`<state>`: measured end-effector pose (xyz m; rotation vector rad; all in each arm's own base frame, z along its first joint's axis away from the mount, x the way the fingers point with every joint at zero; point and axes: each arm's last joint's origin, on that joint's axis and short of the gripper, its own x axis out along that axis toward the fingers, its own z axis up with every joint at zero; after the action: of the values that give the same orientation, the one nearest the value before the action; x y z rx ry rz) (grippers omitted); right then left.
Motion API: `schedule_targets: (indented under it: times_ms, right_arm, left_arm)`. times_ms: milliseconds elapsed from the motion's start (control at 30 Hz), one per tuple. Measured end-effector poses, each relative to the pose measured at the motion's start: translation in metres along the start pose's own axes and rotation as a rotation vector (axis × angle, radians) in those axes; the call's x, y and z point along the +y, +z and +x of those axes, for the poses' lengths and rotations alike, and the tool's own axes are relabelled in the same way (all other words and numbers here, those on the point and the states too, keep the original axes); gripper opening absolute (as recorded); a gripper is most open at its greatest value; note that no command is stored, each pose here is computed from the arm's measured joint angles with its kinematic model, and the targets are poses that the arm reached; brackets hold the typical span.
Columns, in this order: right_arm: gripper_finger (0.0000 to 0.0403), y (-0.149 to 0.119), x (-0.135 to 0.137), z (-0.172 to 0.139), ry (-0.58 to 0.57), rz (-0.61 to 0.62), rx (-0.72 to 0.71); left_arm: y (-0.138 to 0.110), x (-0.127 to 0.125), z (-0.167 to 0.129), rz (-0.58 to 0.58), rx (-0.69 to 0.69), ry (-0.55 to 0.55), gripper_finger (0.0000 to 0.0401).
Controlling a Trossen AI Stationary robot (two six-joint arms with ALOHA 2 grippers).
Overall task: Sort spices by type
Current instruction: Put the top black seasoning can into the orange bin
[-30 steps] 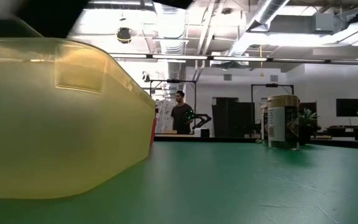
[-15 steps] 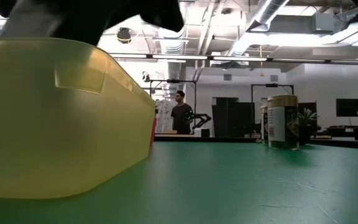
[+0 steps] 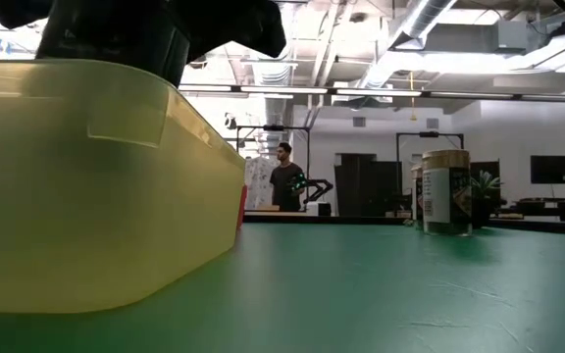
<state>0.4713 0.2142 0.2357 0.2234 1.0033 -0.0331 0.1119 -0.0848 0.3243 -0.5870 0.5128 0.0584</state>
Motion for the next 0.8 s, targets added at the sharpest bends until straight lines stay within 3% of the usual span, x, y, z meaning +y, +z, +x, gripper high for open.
schedule_targets:
  times_ms: [400,600,800]
  right_arm:
    - [0.0277,0.010,-0.010,0.002,0.021,0.021,-0.024]
    - [0.0286,0.021,-0.022,-0.014,0.008,0.076,-0.028]
    - [0.0286,0.013,-0.043,-0.046,-0.135,0.199,0.106]
  left_arm:
    - [0.001,0.001,0.000,0.016,-0.040,0.028,0.0367]
    - [0.000,0.002,0.000,0.022,-0.031,0.042,0.0367]
    - [0.000,0.002,0.000,-0.009,-0.025,0.036,0.0367]
